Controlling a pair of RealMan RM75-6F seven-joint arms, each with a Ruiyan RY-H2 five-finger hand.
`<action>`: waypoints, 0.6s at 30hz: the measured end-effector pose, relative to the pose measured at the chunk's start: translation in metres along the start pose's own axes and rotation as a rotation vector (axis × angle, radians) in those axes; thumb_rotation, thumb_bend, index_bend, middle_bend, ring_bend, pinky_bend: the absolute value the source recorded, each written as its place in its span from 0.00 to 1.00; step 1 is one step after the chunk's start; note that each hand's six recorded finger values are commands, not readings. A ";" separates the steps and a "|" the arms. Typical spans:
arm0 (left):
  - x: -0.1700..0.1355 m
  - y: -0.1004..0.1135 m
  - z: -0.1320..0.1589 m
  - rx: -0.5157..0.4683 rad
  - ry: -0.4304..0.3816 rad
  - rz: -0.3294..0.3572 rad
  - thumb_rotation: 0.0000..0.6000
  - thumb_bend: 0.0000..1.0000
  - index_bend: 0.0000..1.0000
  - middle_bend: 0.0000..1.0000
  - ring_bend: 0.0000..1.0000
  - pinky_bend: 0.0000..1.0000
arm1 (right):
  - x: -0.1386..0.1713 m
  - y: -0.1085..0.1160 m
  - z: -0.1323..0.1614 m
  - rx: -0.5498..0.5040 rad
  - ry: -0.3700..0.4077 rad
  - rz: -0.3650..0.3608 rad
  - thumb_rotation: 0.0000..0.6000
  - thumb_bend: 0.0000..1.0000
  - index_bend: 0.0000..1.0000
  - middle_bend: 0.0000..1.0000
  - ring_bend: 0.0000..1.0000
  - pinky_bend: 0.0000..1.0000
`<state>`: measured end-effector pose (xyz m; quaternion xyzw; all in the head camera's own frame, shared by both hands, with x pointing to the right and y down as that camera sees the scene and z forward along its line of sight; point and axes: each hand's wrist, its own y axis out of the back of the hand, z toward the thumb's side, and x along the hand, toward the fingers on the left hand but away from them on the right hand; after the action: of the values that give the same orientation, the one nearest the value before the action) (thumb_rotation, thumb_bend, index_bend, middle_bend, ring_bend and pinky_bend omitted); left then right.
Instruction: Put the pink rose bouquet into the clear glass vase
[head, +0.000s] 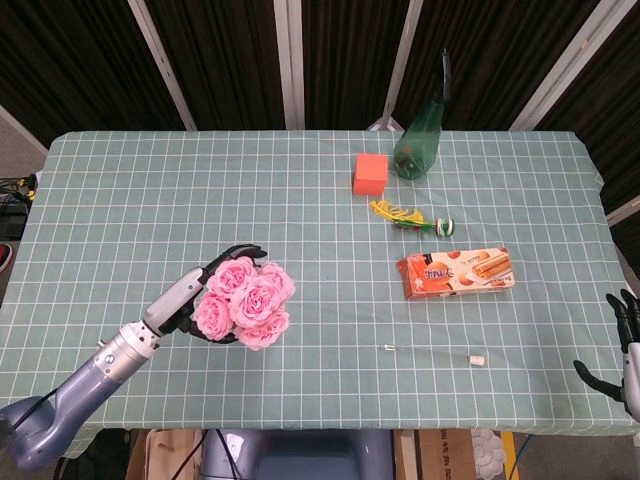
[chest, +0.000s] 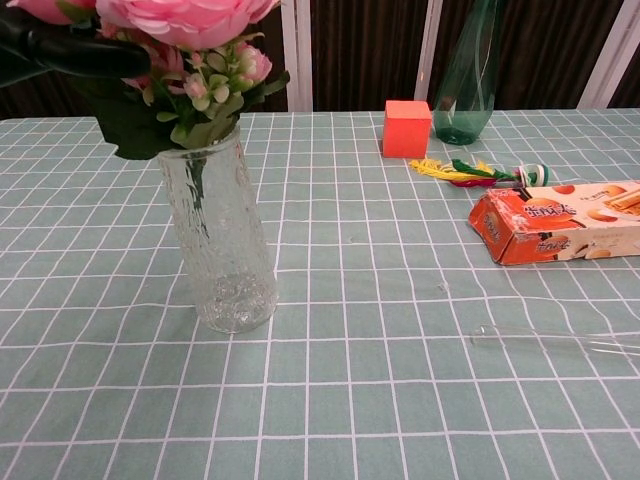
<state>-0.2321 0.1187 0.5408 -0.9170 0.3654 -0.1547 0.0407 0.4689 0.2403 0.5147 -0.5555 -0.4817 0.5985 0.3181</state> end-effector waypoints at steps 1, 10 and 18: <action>-0.002 0.002 0.000 0.013 0.004 0.003 1.00 0.22 0.08 0.08 0.00 0.09 | 0.000 0.000 0.000 0.000 0.000 0.000 1.00 0.21 0.10 0.05 0.03 0.00; -0.023 0.020 -0.003 0.237 0.067 0.038 1.00 0.20 0.06 0.08 0.00 0.09 | 0.001 0.000 0.000 -0.004 -0.001 -0.001 1.00 0.21 0.10 0.05 0.03 0.00; -0.059 0.049 0.009 0.605 0.135 0.182 1.00 0.21 0.08 0.09 0.02 0.13 | 0.001 0.001 0.002 -0.002 0.003 0.000 1.00 0.21 0.11 0.05 0.03 0.00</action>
<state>-0.3019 0.1234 0.5081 -0.8144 0.3853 -0.3127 0.3008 0.4672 0.2411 0.5135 -0.5567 -0.4817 0.5973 0.3183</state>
